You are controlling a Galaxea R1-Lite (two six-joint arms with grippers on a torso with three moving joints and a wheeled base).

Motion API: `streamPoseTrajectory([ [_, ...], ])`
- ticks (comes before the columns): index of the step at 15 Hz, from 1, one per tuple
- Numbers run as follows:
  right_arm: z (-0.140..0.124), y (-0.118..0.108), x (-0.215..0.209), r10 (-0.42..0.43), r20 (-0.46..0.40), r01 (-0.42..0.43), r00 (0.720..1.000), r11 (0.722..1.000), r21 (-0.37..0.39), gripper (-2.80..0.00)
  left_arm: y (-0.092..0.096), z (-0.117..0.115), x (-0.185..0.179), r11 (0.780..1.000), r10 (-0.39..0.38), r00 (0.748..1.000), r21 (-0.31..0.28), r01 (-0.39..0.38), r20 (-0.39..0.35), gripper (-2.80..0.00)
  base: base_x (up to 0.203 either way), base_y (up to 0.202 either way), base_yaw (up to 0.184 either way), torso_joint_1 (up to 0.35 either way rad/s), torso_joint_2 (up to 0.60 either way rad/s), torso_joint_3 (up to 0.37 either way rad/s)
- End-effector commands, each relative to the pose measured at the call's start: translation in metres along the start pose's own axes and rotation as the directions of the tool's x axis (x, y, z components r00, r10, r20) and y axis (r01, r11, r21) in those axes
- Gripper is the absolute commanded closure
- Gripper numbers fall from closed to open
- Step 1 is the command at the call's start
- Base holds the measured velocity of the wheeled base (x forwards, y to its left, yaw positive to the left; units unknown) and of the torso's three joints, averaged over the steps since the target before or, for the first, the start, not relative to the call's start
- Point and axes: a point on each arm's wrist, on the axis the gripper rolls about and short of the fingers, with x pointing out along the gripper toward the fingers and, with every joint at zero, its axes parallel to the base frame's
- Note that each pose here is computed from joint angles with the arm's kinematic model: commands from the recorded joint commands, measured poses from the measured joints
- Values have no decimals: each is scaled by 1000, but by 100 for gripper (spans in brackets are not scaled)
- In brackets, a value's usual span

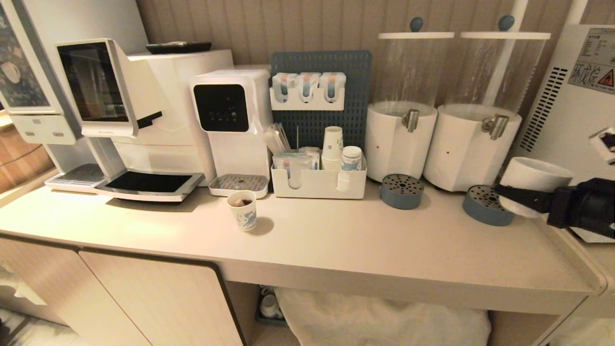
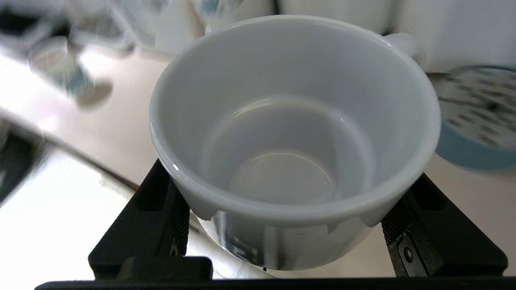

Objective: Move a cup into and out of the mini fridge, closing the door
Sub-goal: Place the ceramic cup on the table

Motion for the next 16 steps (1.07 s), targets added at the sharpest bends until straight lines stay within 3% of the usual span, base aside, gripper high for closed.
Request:
streamPoseTrajectory([
  [1, -38, -35, 42, 116, -98, -116, 988, 993, 10, 0, 0, 0, 0, 1000, 0, 1000, -1, 0, 0, 0, 0, 0, 0, 0, 0, 0],
  [5, -73, -63, 66, 298, -99, -311, 949, 937, -157, 0, 0, 0, 0, 1000, 0, 1000, 0, 0, 2, 0, 0, 0, 0, 0, 0, 0],
  [7, -90, -76, 83, 350, -126, -368, 928, 911, -186, 0, 0, 0, 0, 1000, 0, 1000, -1, 0, 0, 0, 0, 0, 0, 0, 0, 0],
  [10, -92, -93, 108, 350, -125, -371, 928, 898, -238, 0, 0, 0, 0, 1000, 0, 1000, 0, 0, 2, 0, 0, 0, 0, 0, 0, 0],
  [16, -97, -121, 145, 238, -141, -268, 961, 928, -260, 0, 0, 0, 0, 1000, 0, 1000, -1, 0, 0, 0, 0, 0, 0, 0, 0, 0],
])
